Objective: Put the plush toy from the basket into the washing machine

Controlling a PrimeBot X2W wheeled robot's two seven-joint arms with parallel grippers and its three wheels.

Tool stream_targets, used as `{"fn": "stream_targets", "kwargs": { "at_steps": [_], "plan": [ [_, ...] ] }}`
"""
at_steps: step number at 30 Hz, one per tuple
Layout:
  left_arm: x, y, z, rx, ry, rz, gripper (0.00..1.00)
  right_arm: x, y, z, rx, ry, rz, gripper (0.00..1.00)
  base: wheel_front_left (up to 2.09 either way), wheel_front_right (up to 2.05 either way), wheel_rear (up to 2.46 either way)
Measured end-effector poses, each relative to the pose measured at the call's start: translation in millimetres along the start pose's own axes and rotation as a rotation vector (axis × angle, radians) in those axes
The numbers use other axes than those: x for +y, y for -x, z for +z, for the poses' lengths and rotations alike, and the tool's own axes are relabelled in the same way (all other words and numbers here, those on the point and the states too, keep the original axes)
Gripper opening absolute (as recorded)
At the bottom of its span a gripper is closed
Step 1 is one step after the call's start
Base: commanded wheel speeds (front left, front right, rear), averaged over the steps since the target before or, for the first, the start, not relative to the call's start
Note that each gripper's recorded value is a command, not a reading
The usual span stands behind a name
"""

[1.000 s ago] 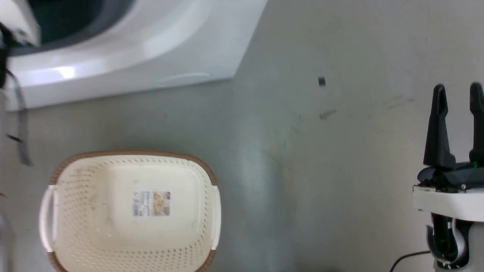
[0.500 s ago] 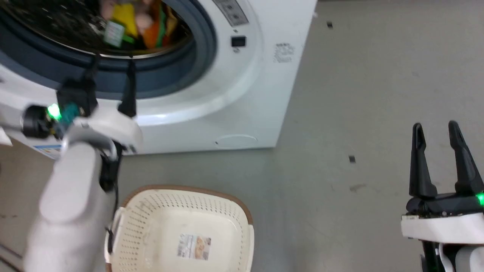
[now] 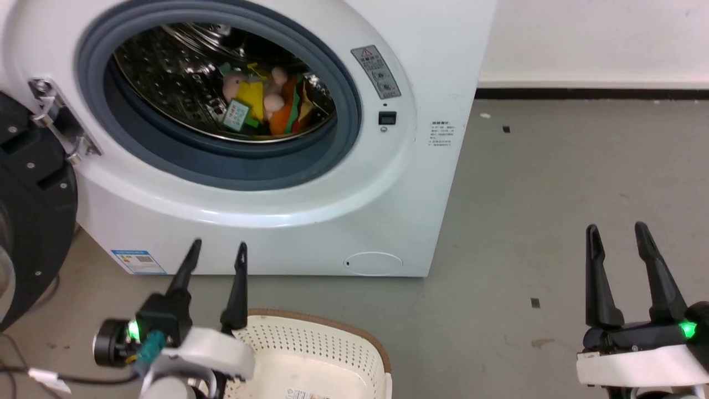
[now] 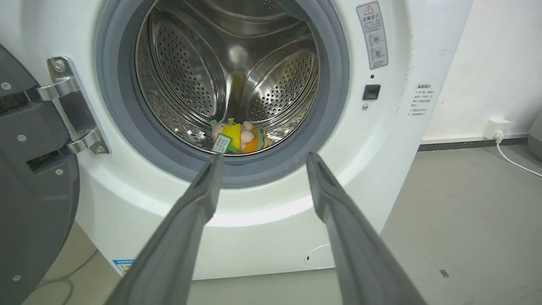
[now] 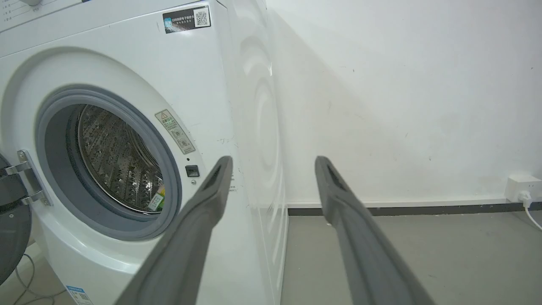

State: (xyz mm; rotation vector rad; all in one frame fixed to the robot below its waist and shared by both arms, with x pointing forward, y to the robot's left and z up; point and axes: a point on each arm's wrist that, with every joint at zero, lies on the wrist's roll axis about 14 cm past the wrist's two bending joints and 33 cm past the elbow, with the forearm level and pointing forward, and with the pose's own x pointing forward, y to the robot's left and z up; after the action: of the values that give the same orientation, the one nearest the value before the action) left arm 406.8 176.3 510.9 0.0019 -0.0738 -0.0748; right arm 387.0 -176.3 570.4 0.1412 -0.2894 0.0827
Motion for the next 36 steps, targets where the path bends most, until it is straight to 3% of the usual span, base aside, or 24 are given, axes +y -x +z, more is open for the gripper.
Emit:
{"fn": "stream_targets", "kwargs": {
  "at_steps": [15,16,36],
  "plan": [
    [-11.2,36.5,-4.2,0.012,0.01,0.036,1.0,8.2,15.2,-9.1,0.042,-0.013,0.018,1.0,0.0,0.0,0.0],
    [-12.1,36.1,-3.0,0.008,0.012,0.031,0.0,8.7,15.5,-9.6,0.044,-0.014,0.019,0.0,0.0,0.0,0.0],
    [-12.2,34.6,-0.3,0.014,0.011,0.033,0.0,9.5,17.6,-12.6,0.072,0.0,0.023,0.0,0.0,0.0,0.0]
  ]
}}
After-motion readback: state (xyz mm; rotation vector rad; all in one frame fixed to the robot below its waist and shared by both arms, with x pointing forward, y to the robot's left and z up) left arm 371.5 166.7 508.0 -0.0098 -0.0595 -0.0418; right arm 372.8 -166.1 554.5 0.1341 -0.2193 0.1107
